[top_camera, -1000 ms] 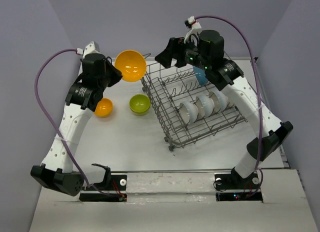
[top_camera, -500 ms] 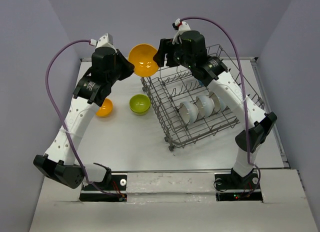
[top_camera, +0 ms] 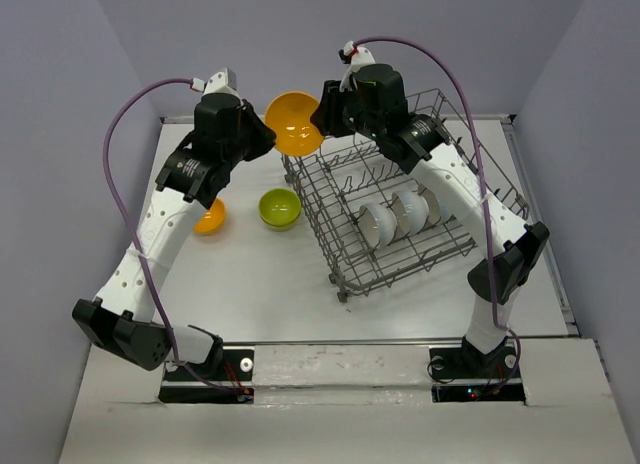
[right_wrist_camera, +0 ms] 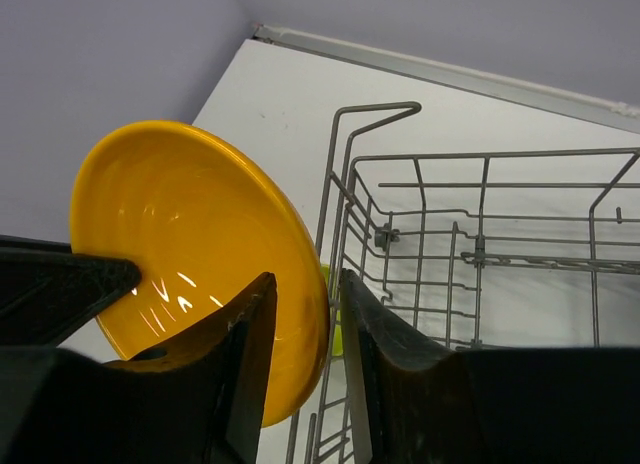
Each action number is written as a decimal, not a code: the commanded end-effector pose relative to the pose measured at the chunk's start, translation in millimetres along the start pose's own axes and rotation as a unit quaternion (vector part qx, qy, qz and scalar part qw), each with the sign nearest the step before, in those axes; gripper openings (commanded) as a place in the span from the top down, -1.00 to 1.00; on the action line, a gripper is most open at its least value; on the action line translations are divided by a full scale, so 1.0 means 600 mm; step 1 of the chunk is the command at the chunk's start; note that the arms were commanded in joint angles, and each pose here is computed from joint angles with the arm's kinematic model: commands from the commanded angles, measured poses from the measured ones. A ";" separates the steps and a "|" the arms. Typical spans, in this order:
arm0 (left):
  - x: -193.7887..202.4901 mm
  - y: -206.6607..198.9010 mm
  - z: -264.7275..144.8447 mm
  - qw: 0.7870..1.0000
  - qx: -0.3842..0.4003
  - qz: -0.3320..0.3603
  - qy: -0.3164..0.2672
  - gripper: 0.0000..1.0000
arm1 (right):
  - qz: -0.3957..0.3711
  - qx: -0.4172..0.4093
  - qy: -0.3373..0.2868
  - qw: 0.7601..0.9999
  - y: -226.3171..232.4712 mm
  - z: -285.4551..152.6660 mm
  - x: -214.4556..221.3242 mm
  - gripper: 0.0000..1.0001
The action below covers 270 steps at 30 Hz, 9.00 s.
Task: Load the bowls into the dish rack
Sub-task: Pass from the left arm to the right, then insert the bowl into the dish rack.
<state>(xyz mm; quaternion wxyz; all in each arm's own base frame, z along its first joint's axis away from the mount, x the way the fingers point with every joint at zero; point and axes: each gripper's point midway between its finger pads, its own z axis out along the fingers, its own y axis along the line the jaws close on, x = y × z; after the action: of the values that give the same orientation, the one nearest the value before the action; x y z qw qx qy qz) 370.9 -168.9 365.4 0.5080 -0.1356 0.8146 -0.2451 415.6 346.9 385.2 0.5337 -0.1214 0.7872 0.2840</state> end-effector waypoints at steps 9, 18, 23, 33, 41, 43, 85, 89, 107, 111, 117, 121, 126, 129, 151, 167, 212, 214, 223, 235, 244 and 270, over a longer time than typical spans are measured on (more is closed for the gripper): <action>-0.045 -0.053 -0.018 0.998 0.055 0.006 -0.042 1.00 | 0.000 -0.010 -0.042 0.999 0.017 -0.016 -0.045 0.95; -0.054 -0.074 -0.024 0.995 0.085 0.015 -0.048 0.43 | -0.002 0.005 -0.050 0.999 0.008 -0.023 -0.053 0.98; -0.069 -0.089 -0.029 0.993 0.100 0.027 -0.060 -0.11 | -0.011 0.024 -0.069 0.997 -0.001 -0.041 -0.072 0.98; -0.121 -0.072 -0.067 0.990 0.065 0.034 -0.123 -0.62 | -0.070 0.209 -0.139 0.965 -0.106 -0.118 -0.145 0.98; -0.153 -0.075 -0.073 0.984 0.096 0.021 -0.150 -0.83 | -0.226 0.527 -0.148 0.806 -0.280 -0.195 -0.200 0.98; -0.145 -0.073 -0.059 0.985 0.103 0.021 -0.138 -0.82 | -0.263 0.571 -0.125 0.768 -0.301 -0.188 -0.175 0.98; -0.105 -0.038 -0.018 0.988 0.122 0.007 -0.090 -0.83 | -0.467 0.503 0.023 0.727 -0.350 0.018 0.030 0.98; -0.102 -0.037 -0.016 0.989 0.123 0.007 -0.087 -0.83 | -0.481 0.508 0.025 0.714 -0.343 0.009 0.027 0.98; -0.093 -0.041 -0.016 0.988 0.133 0.011 -0.075 -0.83 | -0.500 0.531 0.045 0.683 -0.336 -0.026 0.008 0.98; -0.093 -0.042 -0.019 0.988 0.135 0.010 -0.075 -0.83 | -0.504 0.527 0.053 0.682 -0.339 -0.020 0.017 0.98; -0.092 -0.044 -0.021 0.988 0.137 0.011 -0.073 -0.84 | -0.520 0.510 0.066 0.682 -0.336 -0.007 0.036 0.98; -0.090 -0.044 -0.018 0.988 0.138 0.011 -0.069 -0.83 | -0.525 0.504 0.071 0.682 -0.337 -0.003 0.043 0.98; -0.088 -0.047 -0.019 0.988 0.142 0.010 -0.067 -0.83 | -0.536 0.494 0.080 0.681 -0.333 0.006 0.058 0.98; -0.087 -0.046 -0.017 0.988 0.141 0.010 -0.066 -0.83 | -0.540 0.490 0.085 0.679 -0.335 0.010 0.066 0.98; -0.076 -0.051 -0.011 0.988 0.146 0.013 -0.057 -0.84 | -0.545 0.482 0.100 0.678 -0.340 0.016 0.081 0.98; -0.071 -0.056 -0.006 0.987 0.152 0.011 -0.047 -0.83 | -0.536 0.500 0.088 0.674 -0.332 0.008 0.049 0.99; -0.061 -0.063 -0.007 0.986 0.161 0.011 -0.038 -0.83 | -0.524 0.526 0.101 0.663 -0.318 0.017 0.066 0.98; -0.060 -0.064 -0.006 0.986 0.162 0.011 -0.037 -0.83 | -0.524 0.525 0.103 0.663 -0.320 0.020 0.072 0.98; -0.059 -0.062 -0.005 0.987 0.159 0.012 -0.037 -0.83 | -0.528 0.523 0.114 0.660 -0.334 0.036 0.092 0.98; -0.057 -0.064 -0.002 0.986 0.160 0.012 -0.034 -0.83 | -0.535 0.513 0.133 0.658 -0.350 0.050 0.119 0.98; -0.055 -0.064 0.001 0.987 0.159 0.012 -0.031 -0.83 | -0.528 0.502 0.133 0.672 -0.352 0.058 0.132 0.88; -0.048 -0.069 0.008 0.986 0.162 0.014 -0.024 -0.83 | -0.529 0.462 0.147 0.696 -0.355 0.076 0.166 -0.07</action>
<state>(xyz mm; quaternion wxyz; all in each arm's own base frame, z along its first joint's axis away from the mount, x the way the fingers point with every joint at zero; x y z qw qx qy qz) 388.5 -184.5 389.7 0.5290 -0.0633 0.7724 -0.3458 512.7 212.5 211.9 0.4537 -0.3053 0.6892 -0.4754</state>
